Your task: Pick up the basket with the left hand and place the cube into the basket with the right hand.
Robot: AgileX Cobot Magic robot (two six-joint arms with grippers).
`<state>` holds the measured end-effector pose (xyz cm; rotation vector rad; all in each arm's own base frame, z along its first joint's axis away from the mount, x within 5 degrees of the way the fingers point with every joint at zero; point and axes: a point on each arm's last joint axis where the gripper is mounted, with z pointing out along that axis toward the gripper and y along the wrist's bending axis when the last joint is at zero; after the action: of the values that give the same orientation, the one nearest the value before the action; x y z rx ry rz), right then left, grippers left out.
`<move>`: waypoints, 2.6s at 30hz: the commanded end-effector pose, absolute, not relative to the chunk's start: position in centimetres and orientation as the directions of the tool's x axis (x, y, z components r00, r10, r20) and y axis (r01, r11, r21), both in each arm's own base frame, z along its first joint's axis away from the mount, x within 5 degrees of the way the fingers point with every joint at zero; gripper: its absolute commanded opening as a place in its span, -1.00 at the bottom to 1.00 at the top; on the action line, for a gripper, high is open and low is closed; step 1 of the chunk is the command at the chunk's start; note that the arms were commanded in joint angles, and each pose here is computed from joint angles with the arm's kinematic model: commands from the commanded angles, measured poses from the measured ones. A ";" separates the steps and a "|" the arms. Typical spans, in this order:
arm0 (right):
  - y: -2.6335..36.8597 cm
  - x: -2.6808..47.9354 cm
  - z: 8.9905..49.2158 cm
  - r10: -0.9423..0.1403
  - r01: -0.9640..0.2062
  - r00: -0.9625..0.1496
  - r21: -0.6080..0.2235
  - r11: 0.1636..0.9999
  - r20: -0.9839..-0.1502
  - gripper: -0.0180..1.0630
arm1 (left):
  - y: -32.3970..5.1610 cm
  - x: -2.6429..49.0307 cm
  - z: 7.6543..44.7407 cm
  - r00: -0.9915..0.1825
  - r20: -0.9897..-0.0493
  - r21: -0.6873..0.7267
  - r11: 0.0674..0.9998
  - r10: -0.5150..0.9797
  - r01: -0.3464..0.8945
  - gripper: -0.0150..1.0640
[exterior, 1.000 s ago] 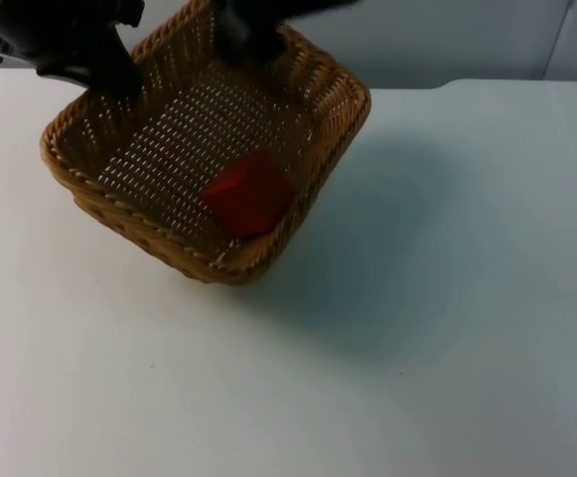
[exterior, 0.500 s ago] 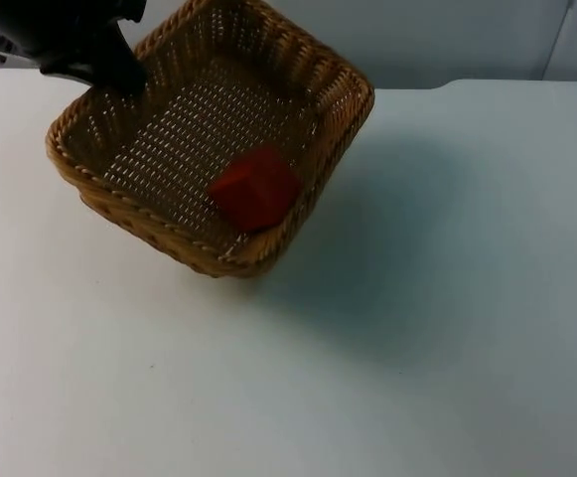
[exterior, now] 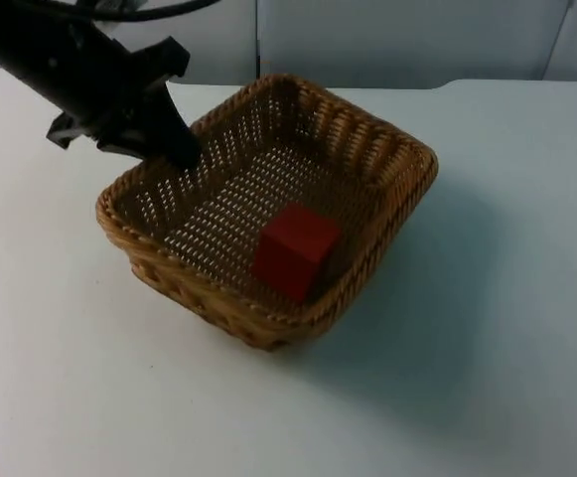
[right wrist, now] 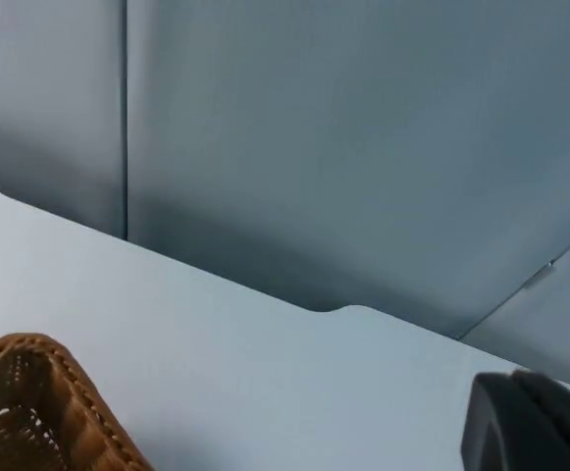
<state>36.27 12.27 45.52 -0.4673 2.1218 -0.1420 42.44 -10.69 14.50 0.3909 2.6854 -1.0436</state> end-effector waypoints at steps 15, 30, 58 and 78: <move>12.4 36.4 46.5 -0.377 -0.277 -0.425 -0.279 0.920 -0.823 -0.97 | -11.2 43.6 13.0 -0.865 -0.428 -0.528 0.704 0.263 0.475 0.21; 11.6 36.5 46.5 -0.382 -0.207 -0.443 -0.321 0.924 -0.811 -0.97 | -8.1 48.9 28.0 -0.711 -0.583 -0.008 0.872 0.394 0.489 -0.98; 0.5 11.0 38.4 -0.087 0.018 -0.294 -0.097 0.995 -0.952 -0.97 | -1.5 16.3 39.0 -0.416 -0.903 0.028 0.980 0.110 0.199 -0.98; 0.7 2.8 31.5 -0.352 -0.411 -0.522 -0.132 0.902 -0.777 -0.97 | -2.1 -2.6 33.8 -0.091 -0.985 0.122 0.964 0.147 0.235 -0.98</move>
<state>2.90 0.64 31.66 -0.5173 2.1658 0.0887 -2.45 -1.90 34.09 0.2808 1.6425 -0.0472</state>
